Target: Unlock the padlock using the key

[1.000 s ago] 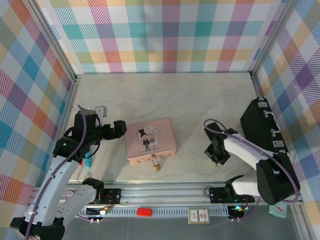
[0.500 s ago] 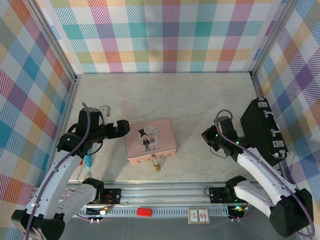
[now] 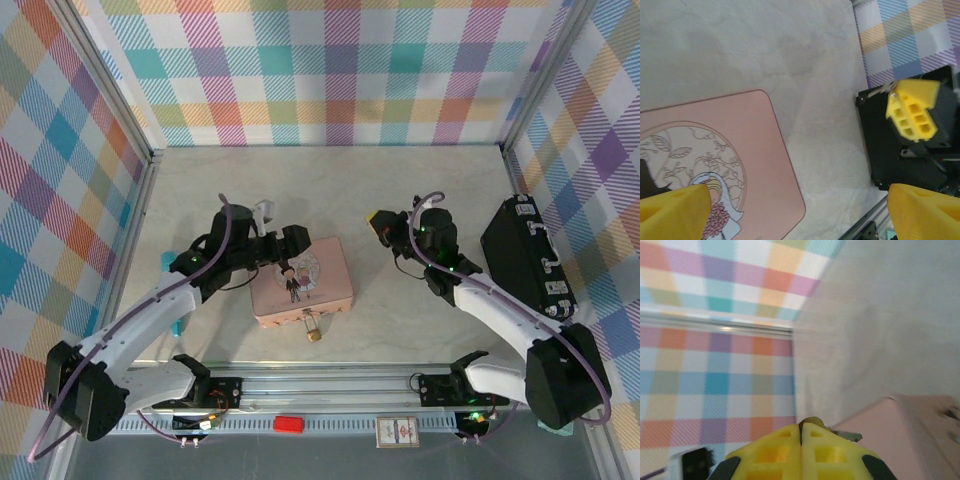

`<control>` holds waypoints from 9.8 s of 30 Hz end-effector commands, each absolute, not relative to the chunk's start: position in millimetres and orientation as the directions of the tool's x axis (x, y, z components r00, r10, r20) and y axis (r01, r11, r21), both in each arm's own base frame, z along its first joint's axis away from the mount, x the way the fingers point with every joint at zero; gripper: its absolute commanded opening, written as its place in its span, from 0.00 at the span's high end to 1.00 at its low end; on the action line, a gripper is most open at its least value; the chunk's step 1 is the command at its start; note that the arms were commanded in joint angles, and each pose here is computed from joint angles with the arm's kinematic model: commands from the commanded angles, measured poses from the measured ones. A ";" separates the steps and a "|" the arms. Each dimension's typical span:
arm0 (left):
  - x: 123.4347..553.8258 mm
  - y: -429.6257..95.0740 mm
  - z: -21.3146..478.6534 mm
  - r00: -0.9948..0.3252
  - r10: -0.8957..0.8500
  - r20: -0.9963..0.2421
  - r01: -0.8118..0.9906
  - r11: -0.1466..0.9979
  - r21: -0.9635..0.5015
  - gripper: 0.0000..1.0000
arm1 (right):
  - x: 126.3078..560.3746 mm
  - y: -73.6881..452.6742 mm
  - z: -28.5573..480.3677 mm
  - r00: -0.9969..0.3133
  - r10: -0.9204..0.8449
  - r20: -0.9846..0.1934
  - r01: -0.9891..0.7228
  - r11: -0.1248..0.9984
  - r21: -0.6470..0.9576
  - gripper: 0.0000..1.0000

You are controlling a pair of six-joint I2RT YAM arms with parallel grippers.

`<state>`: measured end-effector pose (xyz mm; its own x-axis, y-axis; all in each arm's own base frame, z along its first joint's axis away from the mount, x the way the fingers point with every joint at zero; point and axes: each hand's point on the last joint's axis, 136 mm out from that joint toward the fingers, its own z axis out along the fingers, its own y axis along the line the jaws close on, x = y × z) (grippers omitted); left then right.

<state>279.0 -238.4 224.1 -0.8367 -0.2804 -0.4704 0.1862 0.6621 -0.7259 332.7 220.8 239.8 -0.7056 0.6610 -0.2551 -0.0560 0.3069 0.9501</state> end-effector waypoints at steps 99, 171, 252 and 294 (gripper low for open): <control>306.8 -248.4 254.3 -0.803 -0.413 -0.431 0.132 0.582 -0.803 0.45 | 292.5 301.5 269.5 -0.655 0.264 -0.708 -0.627 0.334 0.704 1.00; 282.3 -284.7 285.6 0.002 0.256 -0.967 0.894 0.432 0.116 1.00 | 279.9 273.2 267.7 -0.819 0.201 -0.538 -0.424 0.420 0.803 0.52; 206.1 -252.9 234.5 -0.041 0.906 -0.421 0.999 0.045 0.001 1.00 | 204.3 336.8 229.7 -0.321 -0.030 -0.947 -0.941 0.124 0.315 0.90; 207.1 -109.8 226.0 -0.868 0.051 -0.494 0.063 0.998 -0.007 0.31 | 245.9 244.6 201.9 -0.596 -0.009 -0.803 -0.561 0.720 0.408 1.00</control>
